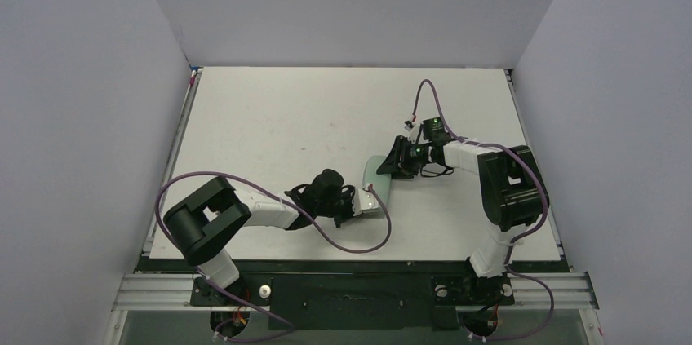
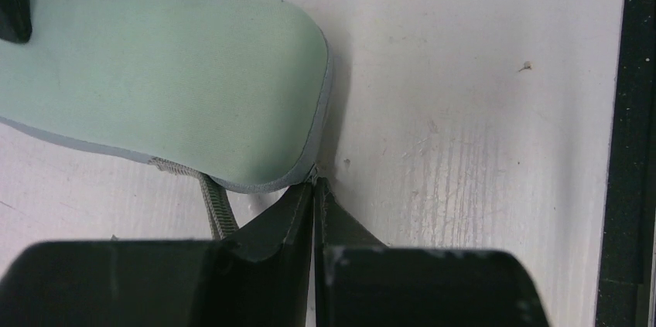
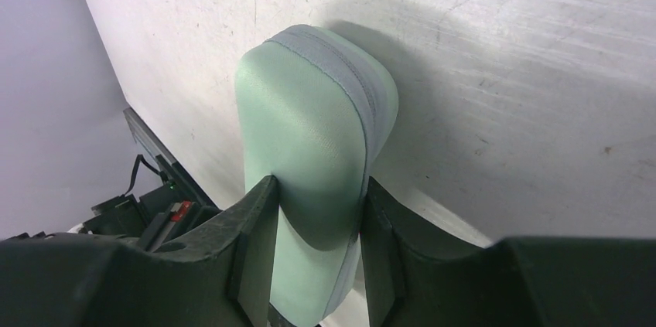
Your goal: Open the umbrella
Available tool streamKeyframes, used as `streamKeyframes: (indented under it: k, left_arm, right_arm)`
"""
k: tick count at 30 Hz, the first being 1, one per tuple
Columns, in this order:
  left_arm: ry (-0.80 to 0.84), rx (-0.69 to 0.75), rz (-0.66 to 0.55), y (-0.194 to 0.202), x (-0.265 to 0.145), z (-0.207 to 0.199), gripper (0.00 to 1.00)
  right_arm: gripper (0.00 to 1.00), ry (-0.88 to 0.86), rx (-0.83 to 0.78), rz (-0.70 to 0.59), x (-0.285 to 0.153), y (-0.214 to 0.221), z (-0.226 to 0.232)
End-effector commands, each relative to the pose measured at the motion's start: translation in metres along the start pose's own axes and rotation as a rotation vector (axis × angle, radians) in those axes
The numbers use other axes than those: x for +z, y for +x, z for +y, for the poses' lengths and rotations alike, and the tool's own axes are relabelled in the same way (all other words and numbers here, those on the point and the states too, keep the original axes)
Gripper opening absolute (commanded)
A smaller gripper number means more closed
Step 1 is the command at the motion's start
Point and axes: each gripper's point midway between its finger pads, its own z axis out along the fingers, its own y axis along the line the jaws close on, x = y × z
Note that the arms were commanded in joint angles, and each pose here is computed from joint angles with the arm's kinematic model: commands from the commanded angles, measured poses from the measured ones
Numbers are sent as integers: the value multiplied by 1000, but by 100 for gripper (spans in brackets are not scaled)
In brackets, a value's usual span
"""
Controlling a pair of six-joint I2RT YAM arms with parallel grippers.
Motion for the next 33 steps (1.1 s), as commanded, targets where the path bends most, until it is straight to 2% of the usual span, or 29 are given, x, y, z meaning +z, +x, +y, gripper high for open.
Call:
streamKeyframes:
  k: [1,2,3,4,5,6,7,8,10,11,13,16,17,21,26,33]
  left_arm:
    - [2,-159,-9,-3,-3,9,0]
    - [-2,-178,-1,0,-3,14,0]
    - [-18,-193,-8,0,-6,25,0]
    - [-34,-203,-9,1,-9,35,0]
    - [-31,-191,-12,1,-10,39,0]
    - [-44,-192,-13,1,-13,48,0]
    - [-27,-181,-8,3,-13,48,0]
    - [-33,-178,-13,2,-15,56,0]
    - [-3,-164,-21,0,-16,62,0]
    - [12,-159,-7,6,-16,62,0]
    - [35,-135,-6,6,-16,64,0]
    - [62,-99,-9,8,-16,62,0]
    - [68,-84,-9,9,-16,61,0]
    - [88,-55,-6,12,-16,58,0]
    - [96,-48,-8,14,-16,60,0]
    - [120,9,-3,15,-16,59,0]
  right_arm:
    - [3,176,-14,-84,-7,-1,-40]
    - [16,179,-67,-81,-14,-1,-40]
    - [25,193,-67,-44,-19,9,-44]
    - [43,198,-129,-38,-28,10,-46]
    - [52,215,-138,2,-35,20,-50]
    - [62,216,-221,2,-47,18,-49]
    - [65,210,-249,37,-59,29,-45]
    - [73,205,-348,42,-69,27,-45]
    - [82,195,-468,37,-94,28,-38]
    - [83,171,-532,9,-104,25,-28]
    - [85,171,-776,11,-120,17,-23]
    - [85,166,-1014,68,-131,10,-15]
    - [85,159,-1130,91,-129,4,-13]
    - [85,106,-1396,168,-110,-3,-7]
    - [86,6,-1544,230,-78,-4,4]
    - [87,-38,-1739,255,-52,-7,20]
